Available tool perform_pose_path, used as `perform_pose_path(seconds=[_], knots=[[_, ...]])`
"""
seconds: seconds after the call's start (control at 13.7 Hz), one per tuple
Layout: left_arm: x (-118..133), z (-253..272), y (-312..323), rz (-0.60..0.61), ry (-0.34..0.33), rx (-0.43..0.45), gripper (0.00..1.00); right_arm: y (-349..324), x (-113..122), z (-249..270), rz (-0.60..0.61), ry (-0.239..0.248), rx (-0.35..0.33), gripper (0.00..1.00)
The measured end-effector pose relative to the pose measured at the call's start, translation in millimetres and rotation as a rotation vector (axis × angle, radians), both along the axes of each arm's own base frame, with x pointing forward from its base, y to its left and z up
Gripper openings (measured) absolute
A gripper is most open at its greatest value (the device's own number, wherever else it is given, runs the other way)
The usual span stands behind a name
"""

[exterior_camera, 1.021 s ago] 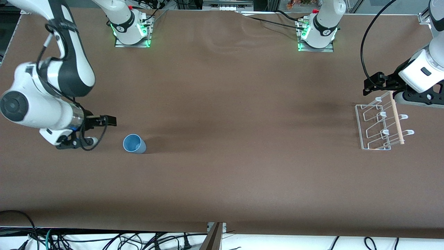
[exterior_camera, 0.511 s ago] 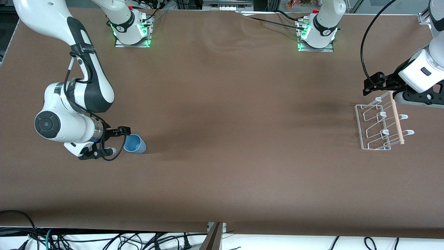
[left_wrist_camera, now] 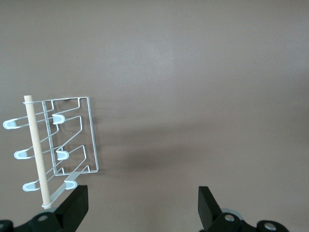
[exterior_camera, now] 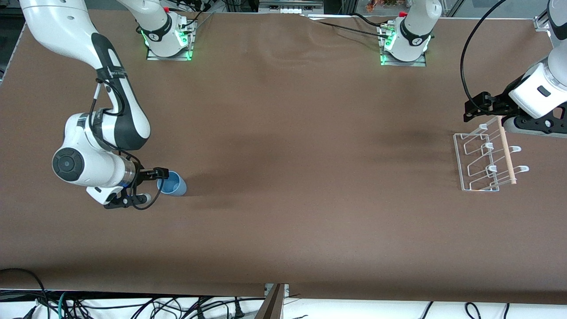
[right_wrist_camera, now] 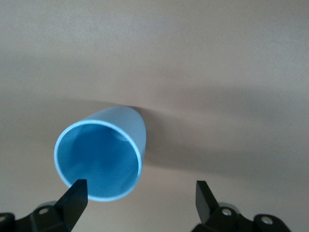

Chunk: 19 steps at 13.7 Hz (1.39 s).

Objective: Transfer cup to left arm and place on rack
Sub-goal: 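Close the right gripper on the blue cup's side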

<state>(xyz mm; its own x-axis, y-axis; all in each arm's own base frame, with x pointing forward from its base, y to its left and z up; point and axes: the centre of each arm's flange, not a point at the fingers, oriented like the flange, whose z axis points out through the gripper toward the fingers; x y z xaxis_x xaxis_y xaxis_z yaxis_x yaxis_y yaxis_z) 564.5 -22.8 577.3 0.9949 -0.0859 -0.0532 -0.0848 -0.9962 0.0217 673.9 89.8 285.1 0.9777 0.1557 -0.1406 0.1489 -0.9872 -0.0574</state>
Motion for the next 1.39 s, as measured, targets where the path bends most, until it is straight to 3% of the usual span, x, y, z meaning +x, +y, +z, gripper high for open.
perform_pose_path(seconds=[0.8,1.39], knots=[[0,0,0,0.0,0.0,0.0,1.0,14,7,-48,-0.046,0.017,-0.012,0.95],[0,0,0,0.0,0.0,0.0,1.0,20,10,-54,-0.066,-0.017,-0.01,0.09]])
